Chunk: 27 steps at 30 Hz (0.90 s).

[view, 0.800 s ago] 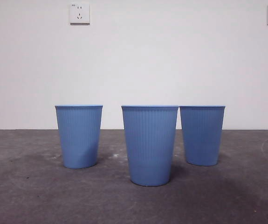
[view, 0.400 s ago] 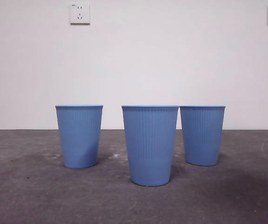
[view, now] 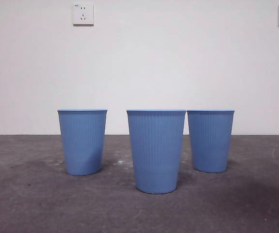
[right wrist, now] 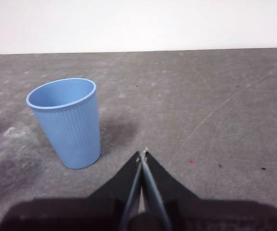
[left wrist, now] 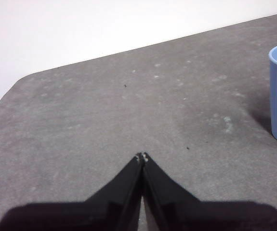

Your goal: Pick up the cup on the top,put the cup on the left,pick up the cup in the middle,put the cup on the right

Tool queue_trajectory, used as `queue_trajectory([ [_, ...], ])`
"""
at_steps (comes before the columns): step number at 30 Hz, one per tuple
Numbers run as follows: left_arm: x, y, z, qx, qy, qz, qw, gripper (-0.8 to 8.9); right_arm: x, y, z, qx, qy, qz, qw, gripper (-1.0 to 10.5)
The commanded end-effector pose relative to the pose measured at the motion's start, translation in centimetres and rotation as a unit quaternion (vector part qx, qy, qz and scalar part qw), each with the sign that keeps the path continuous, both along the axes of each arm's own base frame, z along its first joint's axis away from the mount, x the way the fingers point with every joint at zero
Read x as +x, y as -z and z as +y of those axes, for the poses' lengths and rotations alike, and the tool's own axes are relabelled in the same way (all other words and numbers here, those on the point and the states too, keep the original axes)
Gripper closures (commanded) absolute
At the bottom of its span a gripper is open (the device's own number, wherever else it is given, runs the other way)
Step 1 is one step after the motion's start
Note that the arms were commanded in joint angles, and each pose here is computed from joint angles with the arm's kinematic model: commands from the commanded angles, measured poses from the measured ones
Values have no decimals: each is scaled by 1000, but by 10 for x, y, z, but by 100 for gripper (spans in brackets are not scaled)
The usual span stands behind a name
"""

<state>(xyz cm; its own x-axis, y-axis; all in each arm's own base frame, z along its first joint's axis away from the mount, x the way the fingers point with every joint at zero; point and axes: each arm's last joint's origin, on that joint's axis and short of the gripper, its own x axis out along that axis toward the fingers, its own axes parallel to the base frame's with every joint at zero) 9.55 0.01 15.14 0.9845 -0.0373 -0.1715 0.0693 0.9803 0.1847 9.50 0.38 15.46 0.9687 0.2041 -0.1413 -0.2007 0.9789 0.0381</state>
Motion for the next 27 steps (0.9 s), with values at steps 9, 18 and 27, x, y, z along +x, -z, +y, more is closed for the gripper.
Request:
queue_trajectory([
  [9, 1, 4, 0, -1, -3, 4, 1000, 817, 1, 5, 0, 14, 4, 11, 1000, 943],
  [18, 1, 4, 0, -1, -3, 4, 1000, 817, 1, 5, 0, 14, 4, 12, 1000, 943],
  [27, 1, 4, 0, -1, -3, 4, 1000, 817, 1, 5, 0, 14, 4, 12, 1000, 943],
])
